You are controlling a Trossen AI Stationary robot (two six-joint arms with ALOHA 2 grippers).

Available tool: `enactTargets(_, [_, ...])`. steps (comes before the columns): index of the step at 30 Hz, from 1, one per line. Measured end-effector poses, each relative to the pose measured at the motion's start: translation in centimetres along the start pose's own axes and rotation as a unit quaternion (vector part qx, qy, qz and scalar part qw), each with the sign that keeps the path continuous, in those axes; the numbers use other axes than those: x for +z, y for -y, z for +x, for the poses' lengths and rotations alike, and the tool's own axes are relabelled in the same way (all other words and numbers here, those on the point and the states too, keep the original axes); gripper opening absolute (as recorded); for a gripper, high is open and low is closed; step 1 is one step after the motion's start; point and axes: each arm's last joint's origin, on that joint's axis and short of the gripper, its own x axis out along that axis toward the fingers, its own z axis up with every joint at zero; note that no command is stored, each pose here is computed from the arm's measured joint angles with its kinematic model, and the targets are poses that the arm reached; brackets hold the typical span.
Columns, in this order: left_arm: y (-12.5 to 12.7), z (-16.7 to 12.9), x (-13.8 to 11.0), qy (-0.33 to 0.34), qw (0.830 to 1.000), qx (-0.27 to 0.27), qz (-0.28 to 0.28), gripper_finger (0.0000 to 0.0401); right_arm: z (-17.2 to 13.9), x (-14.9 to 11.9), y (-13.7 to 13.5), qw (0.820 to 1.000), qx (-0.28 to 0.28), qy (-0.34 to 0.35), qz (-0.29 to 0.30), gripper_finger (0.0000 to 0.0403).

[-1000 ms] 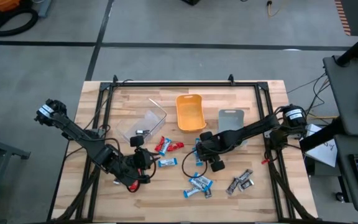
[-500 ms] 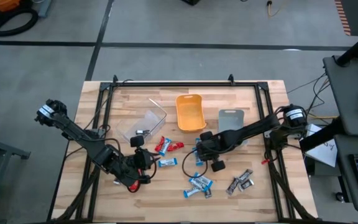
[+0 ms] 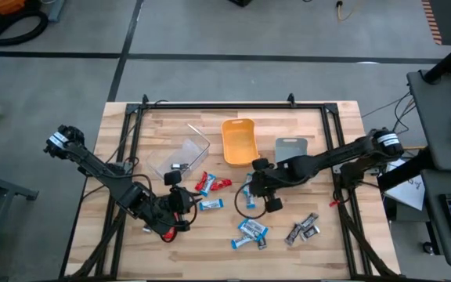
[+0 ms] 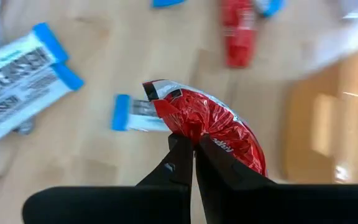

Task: Organize candy in baskets
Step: Put the red chocolate into the gray bin, then put the white chocolate into the yellow bin

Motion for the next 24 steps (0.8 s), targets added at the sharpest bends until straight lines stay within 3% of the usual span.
enactTargets(5, [0.0, 0.0, 0.0, 0.001, 1.0, 0.0, -0.003, 0.0037, -3.1, -0.8, 1.6, 0.994, -0.077, -0.033, 0.075, 0.0008])
enactTargets(9, [0.0, 0.0, 0.0, 0.001, 1.0, -0.001, -0.006, 0.0037, -5.4, -2.2, 3.1, 0.978, -0.096, -0.06, 0.176, 0.0008])
enactTargets(18, [0.0, 0.0, 0.0, 0.001, 1.0, -0.001, -0.009, 0.0037, -7.9, -7.5, 5.3, 0.9, -0.126, -0.136, 0.395, 0.0009])
enactTargets(24, [0.0, 0.0, 0.0, 0.001, 1.0, 0.0, -0.009, 0.0037, -6.7, -10.1, 5.8, 0.873, -0.127, -0.171, 0.439, 0.0009])
